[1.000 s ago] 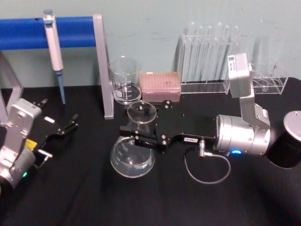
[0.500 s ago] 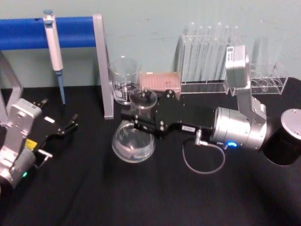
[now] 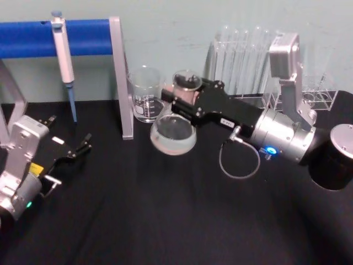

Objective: Grasp the erlenmeyer flask with one hand, shake it three times, then place it back.

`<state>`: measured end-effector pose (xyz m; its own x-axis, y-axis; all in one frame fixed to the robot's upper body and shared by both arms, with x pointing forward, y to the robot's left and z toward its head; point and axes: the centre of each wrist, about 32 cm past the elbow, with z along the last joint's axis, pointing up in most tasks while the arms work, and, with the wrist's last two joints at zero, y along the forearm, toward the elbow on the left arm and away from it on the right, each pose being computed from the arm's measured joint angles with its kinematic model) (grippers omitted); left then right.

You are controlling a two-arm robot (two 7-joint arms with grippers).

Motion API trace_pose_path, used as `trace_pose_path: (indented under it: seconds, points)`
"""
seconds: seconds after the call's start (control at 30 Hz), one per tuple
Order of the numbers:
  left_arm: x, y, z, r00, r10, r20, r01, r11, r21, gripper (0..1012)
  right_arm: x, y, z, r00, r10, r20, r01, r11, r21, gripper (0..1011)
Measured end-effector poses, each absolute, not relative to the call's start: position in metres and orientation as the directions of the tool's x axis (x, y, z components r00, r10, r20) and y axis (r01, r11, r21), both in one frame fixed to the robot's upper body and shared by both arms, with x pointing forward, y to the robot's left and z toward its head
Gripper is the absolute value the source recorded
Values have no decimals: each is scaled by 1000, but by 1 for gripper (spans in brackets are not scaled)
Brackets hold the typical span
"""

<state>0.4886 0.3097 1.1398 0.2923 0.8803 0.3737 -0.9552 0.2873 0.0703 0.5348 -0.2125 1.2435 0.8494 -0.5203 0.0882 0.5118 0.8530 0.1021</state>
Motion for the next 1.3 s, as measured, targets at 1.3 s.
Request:
trace_pose_path:
  seconds: [1.3]
  points:
    - [489, 310, 1140, 292, 880, 374, -955, 287, 70, 1001, 539, -221, 1235, 547, -837, 19, 836, 547, 53, 453]
